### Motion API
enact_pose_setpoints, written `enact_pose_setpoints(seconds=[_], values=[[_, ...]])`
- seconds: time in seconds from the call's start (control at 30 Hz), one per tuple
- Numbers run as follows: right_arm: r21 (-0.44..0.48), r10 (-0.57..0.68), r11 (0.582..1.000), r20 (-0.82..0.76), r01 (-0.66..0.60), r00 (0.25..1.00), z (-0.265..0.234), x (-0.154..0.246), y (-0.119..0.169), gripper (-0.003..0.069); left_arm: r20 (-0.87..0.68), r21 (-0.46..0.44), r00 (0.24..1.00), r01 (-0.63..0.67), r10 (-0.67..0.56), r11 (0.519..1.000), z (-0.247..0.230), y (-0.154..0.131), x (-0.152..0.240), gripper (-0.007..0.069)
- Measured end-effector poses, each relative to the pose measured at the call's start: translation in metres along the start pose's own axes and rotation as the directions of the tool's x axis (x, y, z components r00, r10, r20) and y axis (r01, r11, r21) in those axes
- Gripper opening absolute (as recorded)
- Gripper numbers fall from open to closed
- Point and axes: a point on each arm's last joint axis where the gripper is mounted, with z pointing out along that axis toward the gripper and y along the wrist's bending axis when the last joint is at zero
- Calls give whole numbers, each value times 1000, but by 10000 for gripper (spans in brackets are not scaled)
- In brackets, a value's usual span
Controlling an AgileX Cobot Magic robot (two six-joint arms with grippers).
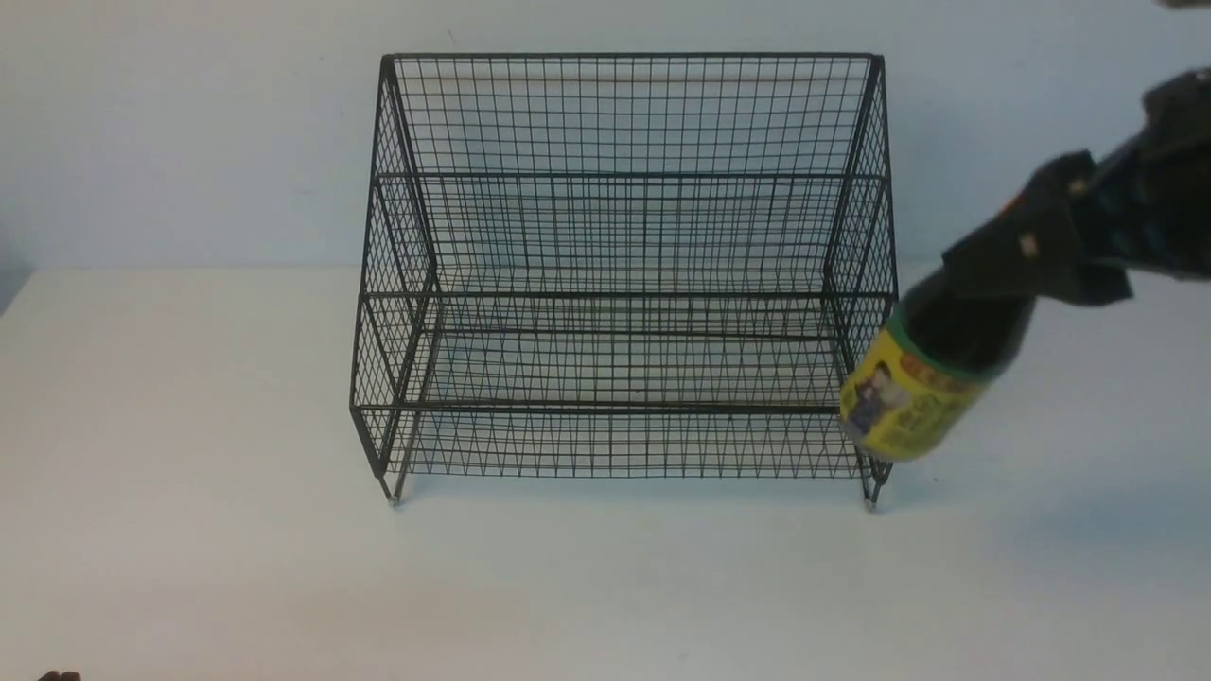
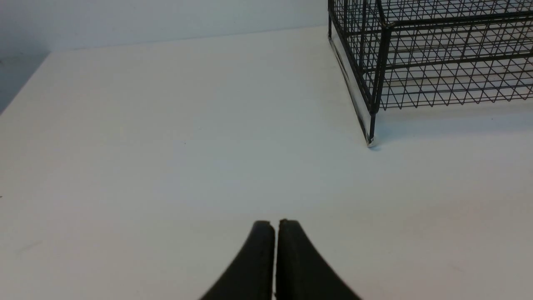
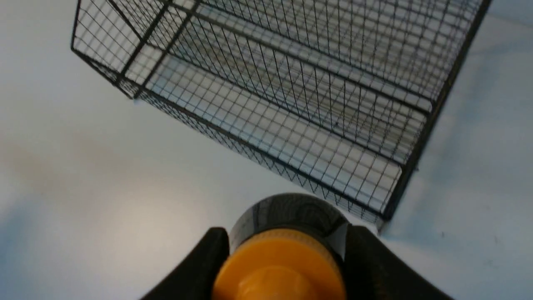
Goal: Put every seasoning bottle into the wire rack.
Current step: Use the right arm to put the condiment bottle back on the shelf
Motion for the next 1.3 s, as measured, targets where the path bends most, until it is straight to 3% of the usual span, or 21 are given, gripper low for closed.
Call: enact_pose_setpoints(seconds=[0.3, 0.53, 0.77, 1.13, 1.23, 1.3], values=[[18, -37, 999, -79, 39, 996, 68, -45, -23, 325, 0, 0, 1000, 0, 0, 1000, 0, 0, 0, -5], [81, -59, 994, -185, 75, 981, 112, -38, -42, 325, 0, 0, 1000, 0, 0, 1000, 0, 0, 0, -5], [67, -33, 996, -241, 51, 970, 143, -31, -50, 325, 0, 0, 1000, 0, 0, 1000, 0, 0, 0, -5], [82, 47, 996, -283, -24, 958, 155, -25, -52, 325, 0, 0, 1000, 0, 0, 1000, 0, 0, 0, -5], [85, 43, 996, -296, -19, 954, 155, -24, -53, 353, 0, 0, 1000, 0, 0, 1000, 0, 0, 0, -5], [88, 41, 996, -305, -15, 952, 153, -25, -53, 441, 0, 0, 1000, 0, 0, 1000, 0, 0, 0, -5]])
